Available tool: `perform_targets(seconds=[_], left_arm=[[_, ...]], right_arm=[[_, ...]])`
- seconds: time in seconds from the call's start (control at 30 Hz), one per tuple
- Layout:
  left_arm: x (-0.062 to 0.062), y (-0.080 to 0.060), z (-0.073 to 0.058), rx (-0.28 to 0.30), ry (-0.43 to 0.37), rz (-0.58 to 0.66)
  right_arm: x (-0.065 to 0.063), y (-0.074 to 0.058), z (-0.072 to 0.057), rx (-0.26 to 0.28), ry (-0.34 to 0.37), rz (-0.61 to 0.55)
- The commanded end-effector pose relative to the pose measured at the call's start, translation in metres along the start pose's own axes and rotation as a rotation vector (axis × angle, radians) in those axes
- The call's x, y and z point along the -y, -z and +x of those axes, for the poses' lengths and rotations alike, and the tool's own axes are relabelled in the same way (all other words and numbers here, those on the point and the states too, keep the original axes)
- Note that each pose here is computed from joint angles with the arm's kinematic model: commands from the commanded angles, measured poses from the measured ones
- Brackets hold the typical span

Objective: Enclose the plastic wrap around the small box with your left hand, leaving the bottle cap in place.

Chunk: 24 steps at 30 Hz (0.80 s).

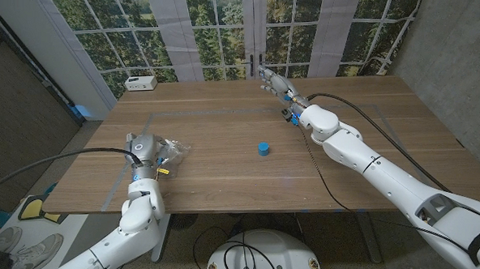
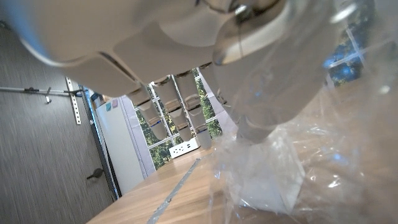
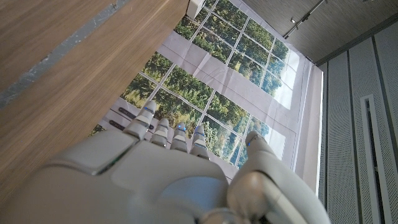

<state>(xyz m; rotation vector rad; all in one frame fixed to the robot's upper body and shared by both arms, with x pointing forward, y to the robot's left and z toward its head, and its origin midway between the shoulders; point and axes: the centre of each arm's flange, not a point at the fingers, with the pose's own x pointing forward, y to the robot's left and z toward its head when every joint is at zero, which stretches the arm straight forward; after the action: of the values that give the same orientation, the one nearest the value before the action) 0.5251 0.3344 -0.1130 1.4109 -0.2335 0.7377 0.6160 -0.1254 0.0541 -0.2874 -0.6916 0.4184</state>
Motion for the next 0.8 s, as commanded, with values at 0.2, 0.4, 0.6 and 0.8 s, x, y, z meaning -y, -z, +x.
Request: perform_targets(seconds=[0.2,0.4,0.6,0.8], left_arm=[[-0.014,0.012,-0.022,0.027,-0.209,-0.315],[-0.019,0.011,-0.039,0.008,-0.348,-0.333],[-0.024,0.012,-0.052,-0.003,-0.433,-0.302],[-0.024,0.013,-0.058,0.047,-0.371,-0.284]], right_arm=[[-0.003,-0.005,-0.003,0.008,0.002,0.000],[-0.005,-0.007,-0.006,0.009,0.000,-0.004],[-0.008,-0.010,-0.009,0.013,-0.009,-0.006],[-0.012,-0.012,-0.015,0.017,0.001,-0.010]])
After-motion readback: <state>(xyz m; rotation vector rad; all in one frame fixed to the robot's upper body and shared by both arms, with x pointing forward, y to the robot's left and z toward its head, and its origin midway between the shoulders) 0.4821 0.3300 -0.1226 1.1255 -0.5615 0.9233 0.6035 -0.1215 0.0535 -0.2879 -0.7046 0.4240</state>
